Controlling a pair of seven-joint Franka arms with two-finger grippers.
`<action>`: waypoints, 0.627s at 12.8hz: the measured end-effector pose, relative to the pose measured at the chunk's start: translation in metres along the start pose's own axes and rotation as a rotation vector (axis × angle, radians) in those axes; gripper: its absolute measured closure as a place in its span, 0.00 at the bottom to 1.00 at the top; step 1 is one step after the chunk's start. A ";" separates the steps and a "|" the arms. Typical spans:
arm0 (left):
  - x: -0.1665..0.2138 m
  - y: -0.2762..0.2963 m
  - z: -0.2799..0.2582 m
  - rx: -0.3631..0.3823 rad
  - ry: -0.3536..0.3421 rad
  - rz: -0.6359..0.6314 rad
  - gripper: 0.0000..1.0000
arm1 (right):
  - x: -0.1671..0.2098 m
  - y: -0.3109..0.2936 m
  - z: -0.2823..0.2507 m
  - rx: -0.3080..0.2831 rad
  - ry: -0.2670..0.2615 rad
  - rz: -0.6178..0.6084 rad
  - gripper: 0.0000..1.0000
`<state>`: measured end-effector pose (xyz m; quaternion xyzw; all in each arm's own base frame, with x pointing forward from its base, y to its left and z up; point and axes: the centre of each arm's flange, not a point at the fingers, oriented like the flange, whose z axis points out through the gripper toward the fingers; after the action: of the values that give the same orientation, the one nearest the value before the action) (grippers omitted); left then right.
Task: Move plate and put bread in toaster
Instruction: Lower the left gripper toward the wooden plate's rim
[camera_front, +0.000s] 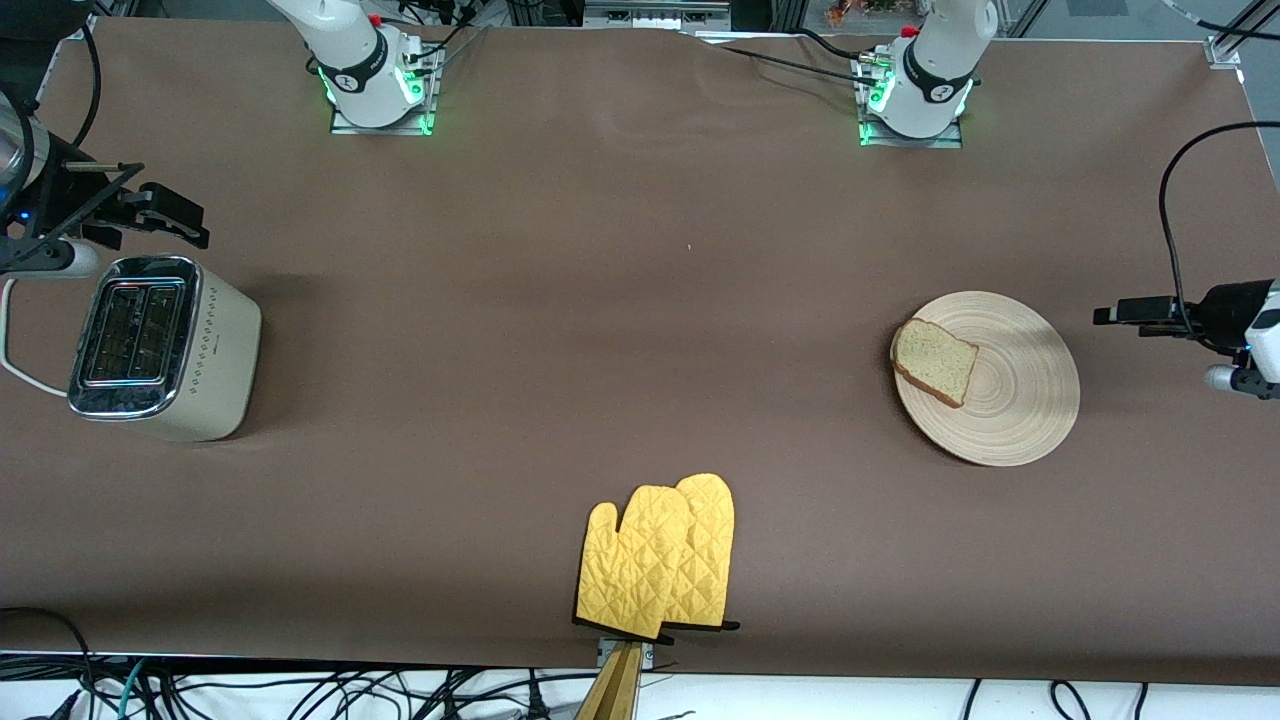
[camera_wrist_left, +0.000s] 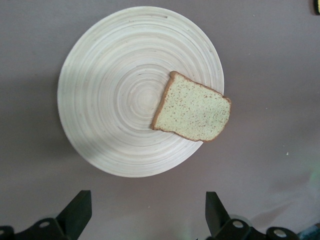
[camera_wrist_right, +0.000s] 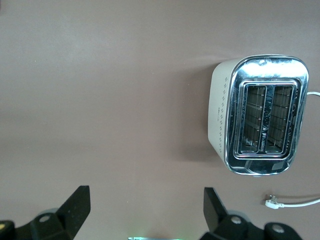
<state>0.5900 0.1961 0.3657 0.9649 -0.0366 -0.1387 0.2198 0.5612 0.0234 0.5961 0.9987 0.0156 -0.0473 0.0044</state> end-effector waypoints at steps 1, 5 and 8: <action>0.001 -0.020 0.012 -0.047 0.004 0.025 0.00 | 0.000 0.000 0.000 0.000 0.000 0.000 0.00; -0.016 -0.102 0.046 -0.172 0.038 0.102 0.00 | 0.000 0.000 0.000 0.000 0.000 0.000 0.00; -0.024 -0.145 0.075 -0.261 0.074 0.107 0.00 | 0.000 0.000 0.000 0.000 -0.001 0.001 0.00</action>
<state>0.5468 0.2987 0.2444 0.9292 -0.0617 -0.0946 0.3520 0.5611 0.0238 0.5958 0.9987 0.0154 -0.0476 0.0042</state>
